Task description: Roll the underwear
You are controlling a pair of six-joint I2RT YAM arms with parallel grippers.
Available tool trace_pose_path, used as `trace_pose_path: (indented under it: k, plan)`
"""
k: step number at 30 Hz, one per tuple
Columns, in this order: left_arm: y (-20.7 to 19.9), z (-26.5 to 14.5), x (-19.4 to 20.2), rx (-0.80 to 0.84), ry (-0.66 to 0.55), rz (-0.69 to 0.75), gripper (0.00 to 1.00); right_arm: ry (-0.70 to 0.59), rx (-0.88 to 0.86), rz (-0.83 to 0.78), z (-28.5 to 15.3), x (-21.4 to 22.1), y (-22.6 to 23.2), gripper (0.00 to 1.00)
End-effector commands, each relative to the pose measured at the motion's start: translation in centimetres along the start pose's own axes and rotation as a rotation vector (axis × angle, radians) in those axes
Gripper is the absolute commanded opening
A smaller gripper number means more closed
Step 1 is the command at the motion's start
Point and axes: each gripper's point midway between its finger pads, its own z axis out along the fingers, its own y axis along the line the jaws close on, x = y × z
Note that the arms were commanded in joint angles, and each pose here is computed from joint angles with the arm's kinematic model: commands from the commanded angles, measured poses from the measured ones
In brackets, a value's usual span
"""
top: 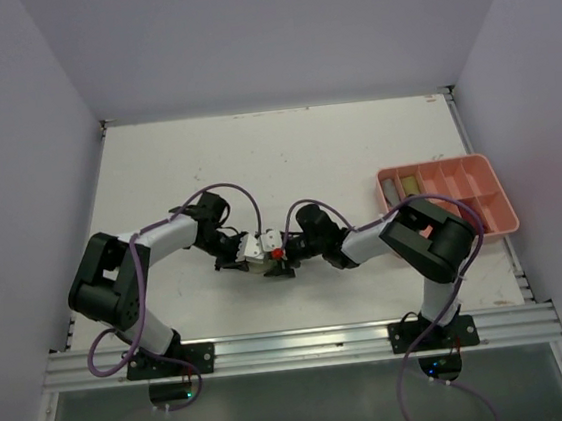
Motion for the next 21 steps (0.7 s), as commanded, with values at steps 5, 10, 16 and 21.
trace_pose_path:
  k: [5,10,16,21]
  plan:
    - [-2.7,0.7,2.2,0.084,0.069,-0.055,0.03,0.007,-0.033,-0.014,0.5,0.5,0.7,0.54]
    - [-2.7,0.6,2.0,0.085,0.066,-0.053,0.03,0.053,-0.042,-0.007,0.6,1.7,0.8,0.36]
    - [-3.0,0.5,1.9,0.081,0.064,-0.057,0.06,0.077,-0.037,-0.011,0.4,2.1,0.7,0.18]
    - [-2.0,-0.1,1.1,0.03,0.046,-0.053,0.33,0.086,-0.034,-0.014,-0.1,2.1,1.0,0.0]
